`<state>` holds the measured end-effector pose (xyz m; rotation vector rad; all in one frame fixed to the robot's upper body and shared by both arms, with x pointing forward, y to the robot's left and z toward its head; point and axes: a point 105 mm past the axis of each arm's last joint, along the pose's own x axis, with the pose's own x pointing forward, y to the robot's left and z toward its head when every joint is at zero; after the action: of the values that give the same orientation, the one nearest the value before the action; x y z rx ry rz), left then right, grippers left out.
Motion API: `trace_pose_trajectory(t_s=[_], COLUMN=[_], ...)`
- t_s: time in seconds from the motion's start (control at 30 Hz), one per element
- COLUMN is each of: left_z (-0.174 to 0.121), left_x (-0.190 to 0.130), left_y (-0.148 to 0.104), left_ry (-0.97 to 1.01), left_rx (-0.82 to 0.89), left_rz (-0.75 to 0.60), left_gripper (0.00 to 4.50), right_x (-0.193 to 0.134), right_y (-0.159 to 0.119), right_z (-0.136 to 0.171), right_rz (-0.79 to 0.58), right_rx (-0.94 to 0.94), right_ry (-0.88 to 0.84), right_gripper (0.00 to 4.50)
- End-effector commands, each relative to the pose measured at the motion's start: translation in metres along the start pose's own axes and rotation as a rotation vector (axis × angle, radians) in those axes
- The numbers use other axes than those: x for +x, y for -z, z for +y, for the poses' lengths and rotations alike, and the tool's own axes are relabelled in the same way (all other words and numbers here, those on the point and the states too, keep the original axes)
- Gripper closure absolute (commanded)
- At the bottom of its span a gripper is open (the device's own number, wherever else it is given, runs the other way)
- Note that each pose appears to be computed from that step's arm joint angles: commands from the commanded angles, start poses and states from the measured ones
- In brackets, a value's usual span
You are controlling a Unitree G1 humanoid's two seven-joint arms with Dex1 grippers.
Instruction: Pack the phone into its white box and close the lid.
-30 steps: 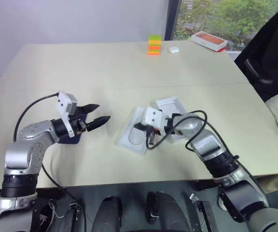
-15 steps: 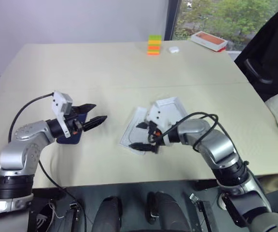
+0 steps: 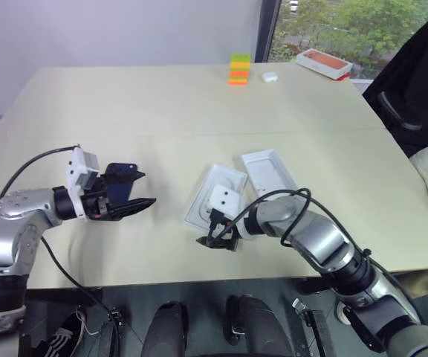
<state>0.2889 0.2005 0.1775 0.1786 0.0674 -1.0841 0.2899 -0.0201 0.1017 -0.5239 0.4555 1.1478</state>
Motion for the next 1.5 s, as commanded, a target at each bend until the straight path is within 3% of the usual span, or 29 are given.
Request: trace_pose_trajectory(t_s=[0.03, 0.17, 0.4, 0.8, 0.9, 1.0, 1.17, 1.4, 1.5], left_z=[0.001, -0.001, 0.0, -0.006, -0.006, -0.005, 0.001, 0.025, 0.039], left_x=[0.0, 0.001, -0.002, -0.004, -0.004, -0.004, -0.009, -0.026, -0.036], left_y=[-0.005, -0.005, -0.004, 0.004, 0.005, 0.005, 0.006, 0.002, 0.002], left_ry=[-0.019, -0.022, -0.028, 0.002, -0.004, -0.023, -0.065, -0.206, -0.281], left_rx=[0.049, 0.059, 0.051, 0.032, 0.031, 0.03, 0.02, -0.034, -0.023], left_rz=[-0.009, -0.007, -0.001, 0.026, 0.024, 0.02, 0.014, -0.014, -0.003], left_gripper=[0.43, 0.43, 0.43, 0.43, 0.43, 0.43, 0.43, 0.43, 0.43], right_x=[0.002, 0.001, -0.003, -0.021, -0.021, -0.022, -0.031, -0.051, -0.044], right_y=[-0.002, 0.01, 0.005, 0.008, 0.008, 0.003, -0.014, -0.066, -0.076], right_z=[-0.007, -0.007, -0.011, -0.026, -0.024, -0.024, -0.032, -0.051, -0.063], right_rz=[-0.001, 0.043, 0.008, -0.055, -0.074, -0.1, -0.161, -0.412, -0.436], right_rx=[-0.065, -0.119, -0.142, -0.416, -0.345, -0.294, -0.243, -0.132, -0.135], right_ry=[0.038, 0.025, 0.016, -0.068, -0.094, -0.099, -0.057, 0.038, 0.129], right_gripper=[1.52, 3.37, 3.37, 3.37, 3.37, 2.43, 0.08, 0.08, 0.08])
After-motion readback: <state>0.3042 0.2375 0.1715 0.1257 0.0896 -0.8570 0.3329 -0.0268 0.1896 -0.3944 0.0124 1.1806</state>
